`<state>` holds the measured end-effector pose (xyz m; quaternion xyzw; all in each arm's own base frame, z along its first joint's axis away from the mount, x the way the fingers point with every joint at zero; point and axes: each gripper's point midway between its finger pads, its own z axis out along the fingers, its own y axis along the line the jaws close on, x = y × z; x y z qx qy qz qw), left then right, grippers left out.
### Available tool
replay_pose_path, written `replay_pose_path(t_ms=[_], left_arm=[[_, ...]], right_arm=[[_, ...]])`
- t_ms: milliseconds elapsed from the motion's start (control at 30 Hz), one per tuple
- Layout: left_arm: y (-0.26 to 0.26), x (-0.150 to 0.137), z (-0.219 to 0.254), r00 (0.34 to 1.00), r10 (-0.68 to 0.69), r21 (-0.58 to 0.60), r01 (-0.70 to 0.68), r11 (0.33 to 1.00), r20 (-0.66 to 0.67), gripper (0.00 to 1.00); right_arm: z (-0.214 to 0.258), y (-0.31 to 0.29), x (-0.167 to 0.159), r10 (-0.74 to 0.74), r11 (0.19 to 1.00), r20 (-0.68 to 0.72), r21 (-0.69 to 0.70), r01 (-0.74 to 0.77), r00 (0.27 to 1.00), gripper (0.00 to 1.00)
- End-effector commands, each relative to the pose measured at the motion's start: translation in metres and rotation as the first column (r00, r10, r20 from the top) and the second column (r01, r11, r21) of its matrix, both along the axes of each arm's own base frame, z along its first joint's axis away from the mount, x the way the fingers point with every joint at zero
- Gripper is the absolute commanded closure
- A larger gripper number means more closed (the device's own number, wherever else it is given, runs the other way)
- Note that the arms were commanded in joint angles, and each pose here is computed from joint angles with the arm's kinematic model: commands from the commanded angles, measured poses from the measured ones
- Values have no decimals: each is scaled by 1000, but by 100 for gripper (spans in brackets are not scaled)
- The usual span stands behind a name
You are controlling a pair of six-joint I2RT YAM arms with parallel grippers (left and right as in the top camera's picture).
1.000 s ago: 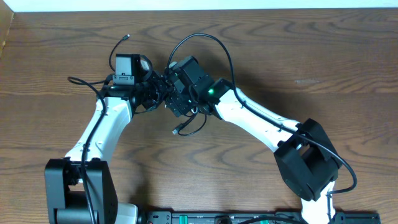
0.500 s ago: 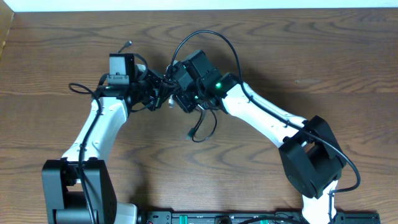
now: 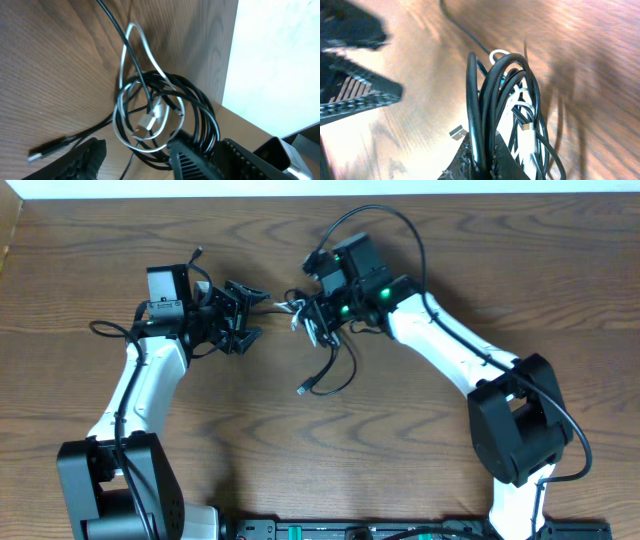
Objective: Untangle cables
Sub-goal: 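Pull the bundle rightward with the right gripper while left holds one black cable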
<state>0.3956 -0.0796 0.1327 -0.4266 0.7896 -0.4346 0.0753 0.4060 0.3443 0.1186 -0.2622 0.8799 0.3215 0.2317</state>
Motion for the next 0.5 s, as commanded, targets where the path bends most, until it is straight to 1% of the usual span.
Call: replay_pose_path(t_ms=[0,67,100,133,167,200,333,467], left_arm=[[13,3,0,999,22,43,-23,999,24,26],[22,4,-6,999,38,104,-41,994,25,26],[28,3,-12,998,62,136,-62,989,5,26],[32,1,-17,997,80,163,-77,984,-13,27],[40,-2,-25,993,111,208,-100,973,-42,30],[43,-3,-29,991,121,223,-106,969,-55,32],[41,-4,-38,988,127,207,-106,973,-91,37],[36,-5,-50,981,131,163,-107,981,-146,37]], right_arm=[[18,3,-2,-47,997,-50,59,50,998,99],[19,1,1,-95,992,-95,74,102,991,99],[21,2,2,-103,990,-108,88,113,989,99],[23,5,1,-94,989,-110,104,105,990,99],[33,14,-2,-48,986,-101,157,64,994,99],[40,21,-4,-13,980,-91,197,31,996,99],[60,33,-6,54,957,-48,286,-38,997,99],[66,40,-12,94,945,-38,317,-77,995,99]])
